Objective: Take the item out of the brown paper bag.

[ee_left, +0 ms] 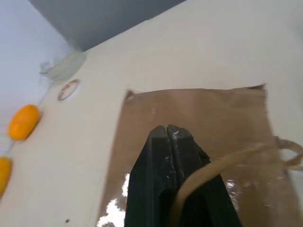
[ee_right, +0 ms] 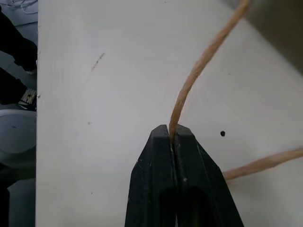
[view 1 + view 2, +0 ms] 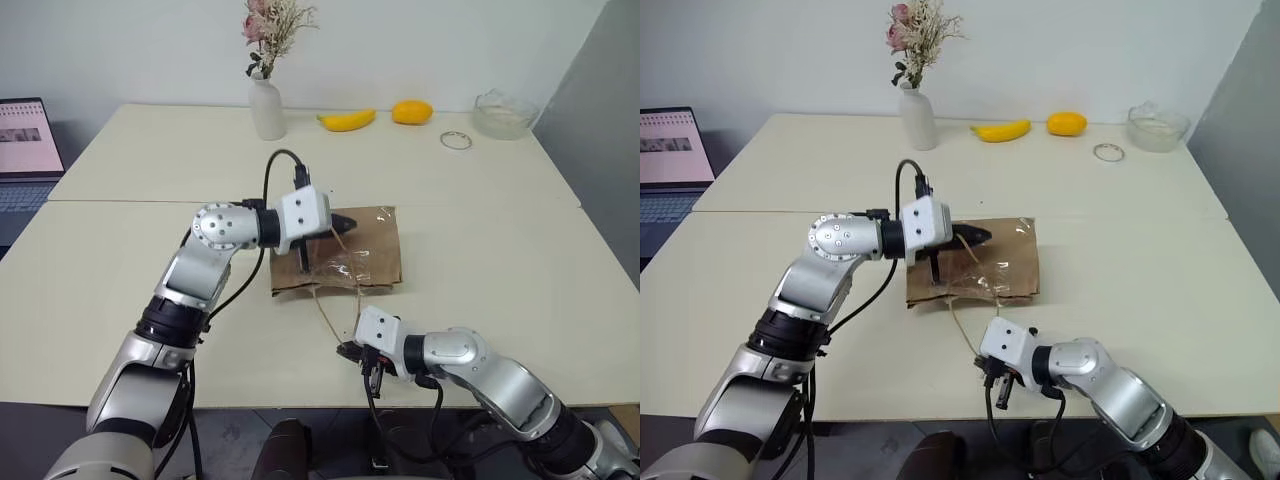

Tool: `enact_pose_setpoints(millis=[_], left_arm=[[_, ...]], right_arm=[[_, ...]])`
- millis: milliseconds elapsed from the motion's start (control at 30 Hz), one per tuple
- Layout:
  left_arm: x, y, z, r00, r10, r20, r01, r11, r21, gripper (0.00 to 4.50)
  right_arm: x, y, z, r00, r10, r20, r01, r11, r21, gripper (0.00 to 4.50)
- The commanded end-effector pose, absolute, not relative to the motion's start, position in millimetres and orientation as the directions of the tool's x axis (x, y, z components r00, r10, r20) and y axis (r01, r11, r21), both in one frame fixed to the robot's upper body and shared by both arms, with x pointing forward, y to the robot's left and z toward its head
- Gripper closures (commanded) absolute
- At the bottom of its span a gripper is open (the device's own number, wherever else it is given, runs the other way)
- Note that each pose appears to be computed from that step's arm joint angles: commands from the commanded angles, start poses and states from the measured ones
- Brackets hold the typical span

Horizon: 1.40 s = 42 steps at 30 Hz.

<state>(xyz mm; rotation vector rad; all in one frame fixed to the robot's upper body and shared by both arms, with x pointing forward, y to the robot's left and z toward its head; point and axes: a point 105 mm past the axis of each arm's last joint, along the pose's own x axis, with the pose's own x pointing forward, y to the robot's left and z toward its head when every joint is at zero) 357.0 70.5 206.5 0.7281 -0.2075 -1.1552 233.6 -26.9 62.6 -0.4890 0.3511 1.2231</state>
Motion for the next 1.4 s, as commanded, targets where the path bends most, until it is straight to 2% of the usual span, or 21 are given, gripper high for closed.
enact_pose_setpoints(millis=[33,400,567,767,1100,1200,1333,1400], left_arm=[[373.8,74.0,245.2,0.488,-0.869,-0.087,0.69,0.323,0.648,4.5],[408.8,75.0,286.3,0.577,-0.816,0.02,0.653,0.476,0.589,4.5],[416.5,77.0,306.1,0.597,-0.799,0.068,0.628,0.519,0.58,4.5],[413.9,71.8,332.8,0.576,-0.802,0.158,0.636,0.562,0.529,4.5],[399.8,66.4,328.7,0.509,-0.849,0.139,0.706,0.505,0.496,4.5],[391.8,65.0,329.9,0.482,-0.865,0.14,0.723,0.483,0.494,4.5],[382.0,64.8,326.9,0.464,-0.875,0.136,0.742,0.468,0.479,4.5],[377.9,65.0,324.6,0.459,-0.878,0.133,0.753,0.465,0.465,4.5]], right_arm=[[229.6,-29.5,46.1,0.289,0.784,-0.55,-0.957,0.256,-0.138,4.47],[231.7,-32.3,35.1,0.282,0.763,-0.582,-0.959,0.239,-0.151,4.47],[233.5,-33.1,34.8,0.283,0.761,-0.584,-0.959,0.237,-0.155,4.47],[235.2,-31.2,39.0,0.289,0.771,-0.568,-0.957,0.245,-0.155,4.47],[249.3,-34.8,62.5,0.381,0.782,-0.494,-0.92,0.271,-0.282,4.47],[252.1,-39.3,78.5,0.422,0.785,-0.454,-0.898,0.292,-0.33,3.88],[247.4,-47.0,114.3,0.46,0.799,-0.387,-0.864,0.301,-0.404,2.53],[240.0,-50.1,133.2,0.451,0.822,-0.348,-0.861,0.297,-0.414,2.53]])
